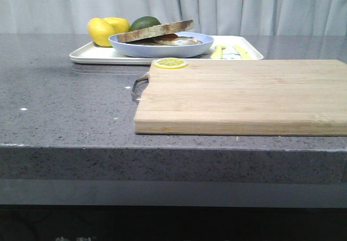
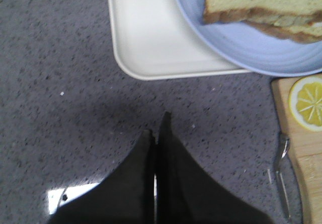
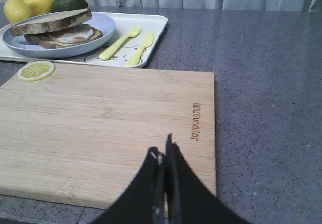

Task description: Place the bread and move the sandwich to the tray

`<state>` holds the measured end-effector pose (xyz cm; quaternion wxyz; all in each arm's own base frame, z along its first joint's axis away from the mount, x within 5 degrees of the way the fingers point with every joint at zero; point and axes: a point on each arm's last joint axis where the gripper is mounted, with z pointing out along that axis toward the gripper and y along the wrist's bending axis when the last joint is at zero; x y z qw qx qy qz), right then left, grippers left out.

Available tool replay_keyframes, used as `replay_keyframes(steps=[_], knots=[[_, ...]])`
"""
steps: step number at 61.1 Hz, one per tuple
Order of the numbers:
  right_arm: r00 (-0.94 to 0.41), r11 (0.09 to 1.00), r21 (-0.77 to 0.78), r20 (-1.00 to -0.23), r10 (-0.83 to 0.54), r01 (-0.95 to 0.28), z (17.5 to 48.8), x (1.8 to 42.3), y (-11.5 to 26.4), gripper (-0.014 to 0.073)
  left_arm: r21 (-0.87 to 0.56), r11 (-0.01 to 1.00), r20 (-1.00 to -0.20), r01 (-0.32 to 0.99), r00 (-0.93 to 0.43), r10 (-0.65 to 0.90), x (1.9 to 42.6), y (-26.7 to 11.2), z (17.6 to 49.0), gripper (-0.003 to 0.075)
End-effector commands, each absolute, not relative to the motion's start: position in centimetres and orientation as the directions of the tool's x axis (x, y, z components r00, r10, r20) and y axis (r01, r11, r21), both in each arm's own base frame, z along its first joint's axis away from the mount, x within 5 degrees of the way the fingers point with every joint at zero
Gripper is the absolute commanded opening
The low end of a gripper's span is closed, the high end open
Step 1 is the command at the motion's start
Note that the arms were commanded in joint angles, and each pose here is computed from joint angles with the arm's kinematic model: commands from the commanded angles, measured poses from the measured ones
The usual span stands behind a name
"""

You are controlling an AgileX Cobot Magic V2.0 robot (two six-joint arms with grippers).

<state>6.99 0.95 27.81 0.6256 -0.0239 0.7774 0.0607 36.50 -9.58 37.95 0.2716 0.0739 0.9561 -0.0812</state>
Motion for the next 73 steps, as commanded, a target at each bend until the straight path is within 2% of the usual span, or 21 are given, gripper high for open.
replay_keyframes(steps=[1,23,34,47,58,73], knots=[[-0.116,0.992,0.067,-0.992,0.055,-0.109,29.4,7.1,0.9,-0.0059,-0.132,0.978,-0.66,0.16,-0.75,0.034,33.4,-8.0,40.1,-0.002],[-0.116,0.992,0.067,-0.992,0.055,-0.109,29.4,7.1,0.9,-0.0059,-0.155,0.981,-0.803,0.118,-0.594,-0.055,23.2,-4.5,35.9,-0.002],[-0.116,0.992,0.067,-0.992,0.055,-0.109,29.4,7.1,0.9,-0.0059,-0.183,0.973,-0.918,0.139,-0.379,-0.119,16.6,-3.3,34.6,-0.002],[-0.116,0.992,0.067,-0.992,0.055,-0.109,29.4,7.1,0.9,-0.0059,-0.19,0.967,-0.975,0.171,-0.146,-0.166,10.2,-2.0,32.8,-0.002],[-0.116,0.992,0.067,-0.992,0.055,-0.109,29.4,7.1,0.9,-0.0059,-0.19,0.964,-0.982,0.186,-0.05,-0.184,7.6,-1.5,31.4,-0.002],[-0.116,0.992,0.067,-0.992,0.055,-0.109,29.4,7.1,0.9,-0.0059,-0.189,0.963,-0.982,0.191,-0.02,-0.189,7.3,-1.4,31.5,-0.002]])
